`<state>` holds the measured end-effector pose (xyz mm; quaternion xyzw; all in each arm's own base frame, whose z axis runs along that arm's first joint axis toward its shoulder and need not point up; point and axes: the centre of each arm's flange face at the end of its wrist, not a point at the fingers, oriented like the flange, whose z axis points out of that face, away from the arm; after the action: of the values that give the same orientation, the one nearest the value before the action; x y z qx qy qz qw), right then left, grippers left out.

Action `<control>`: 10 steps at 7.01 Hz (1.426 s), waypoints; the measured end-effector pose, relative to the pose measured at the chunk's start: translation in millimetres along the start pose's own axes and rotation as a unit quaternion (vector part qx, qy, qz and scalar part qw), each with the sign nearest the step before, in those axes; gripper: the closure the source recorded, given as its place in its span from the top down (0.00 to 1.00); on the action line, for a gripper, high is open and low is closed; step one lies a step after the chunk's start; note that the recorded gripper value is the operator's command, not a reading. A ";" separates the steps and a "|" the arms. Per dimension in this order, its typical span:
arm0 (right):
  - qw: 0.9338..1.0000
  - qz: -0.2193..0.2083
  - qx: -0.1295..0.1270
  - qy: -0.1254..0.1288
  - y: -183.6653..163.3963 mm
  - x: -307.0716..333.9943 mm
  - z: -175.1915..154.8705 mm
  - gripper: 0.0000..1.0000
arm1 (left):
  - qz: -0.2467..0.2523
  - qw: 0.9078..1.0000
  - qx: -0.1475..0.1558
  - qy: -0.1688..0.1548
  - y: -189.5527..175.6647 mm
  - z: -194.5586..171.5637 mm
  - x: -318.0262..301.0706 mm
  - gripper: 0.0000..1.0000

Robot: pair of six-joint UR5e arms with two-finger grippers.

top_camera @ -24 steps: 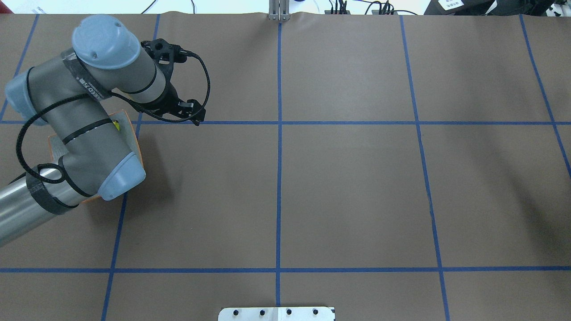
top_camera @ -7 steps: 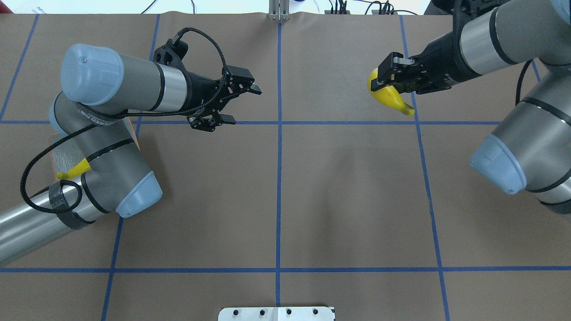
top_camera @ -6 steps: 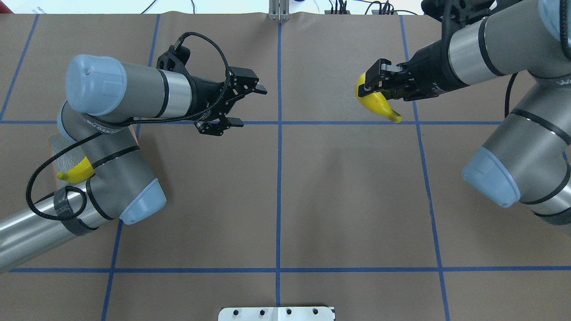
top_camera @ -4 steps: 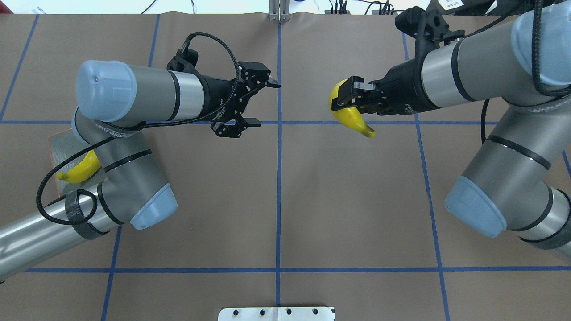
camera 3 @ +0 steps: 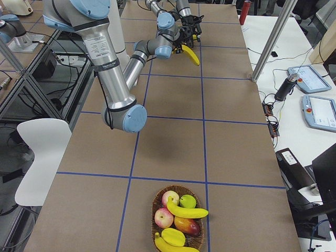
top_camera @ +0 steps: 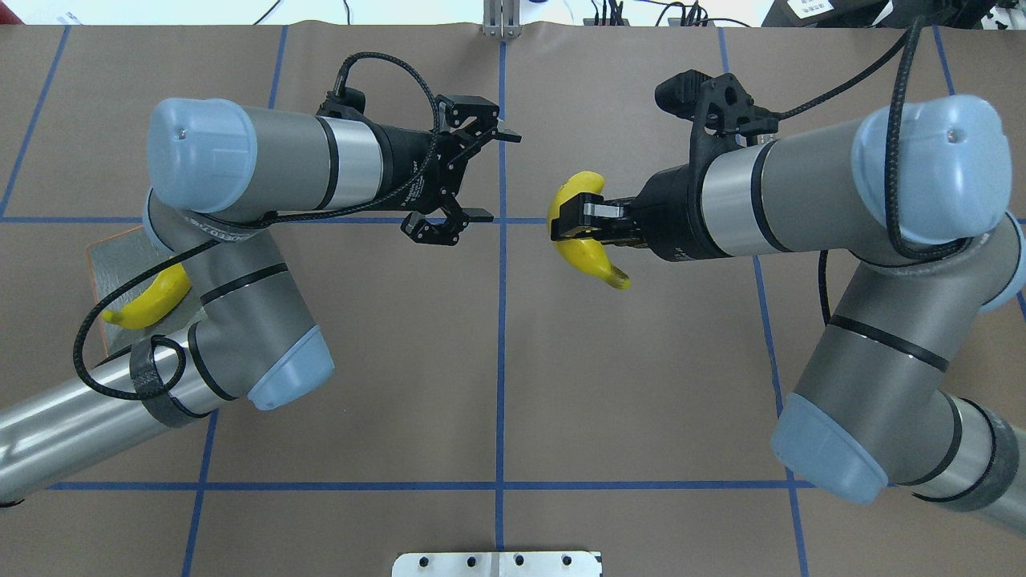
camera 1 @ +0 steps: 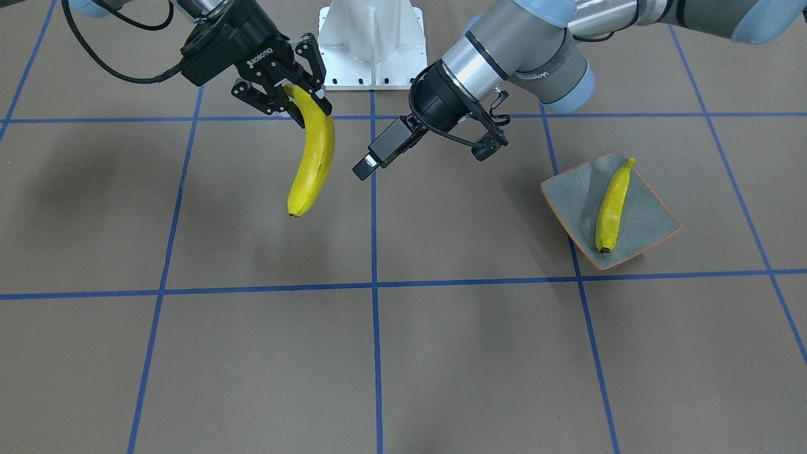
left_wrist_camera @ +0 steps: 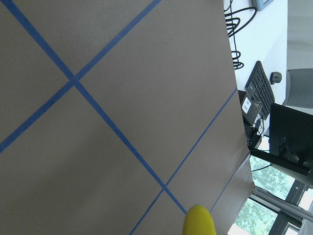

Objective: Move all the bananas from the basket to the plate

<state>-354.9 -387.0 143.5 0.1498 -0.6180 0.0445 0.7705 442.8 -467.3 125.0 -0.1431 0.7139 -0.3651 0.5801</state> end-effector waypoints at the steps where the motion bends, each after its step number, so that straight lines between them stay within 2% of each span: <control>1: 1.000 -0.003 -0.003 -0.005 5.2 -3.9 -2.1 0.00 | 0.000 1.000 -0.001 0.000 1.5 0.5 0.5 1.00; 6: 1.000 -0.006 -0.008 -0.012 12.4 -8.7 -3.7 0.00 | 0.036 0.998 -0.043 -0.014 46.7 17.1 -15.2 1.00; 8: 1.000 -0.007 -0.009 -0.016 13.3 -10.6 -7.1 0.00 | 0.040 0.998 -0.048 -0.012 53.8 19.3 -13.4 1.00; 10: 1.000 -0.008 -0.009 -0.019 14.3 -12.2 -10.5 0.00 | 0.040 0.998 -0.050 -0.015 56.7 22.2 -16.1 0.90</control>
<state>-351.5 -368.9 132.3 0.1486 -0.6318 0.0294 0.7602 480.6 -425.8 96.3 -0.1489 0.7279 -0.3031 0.5968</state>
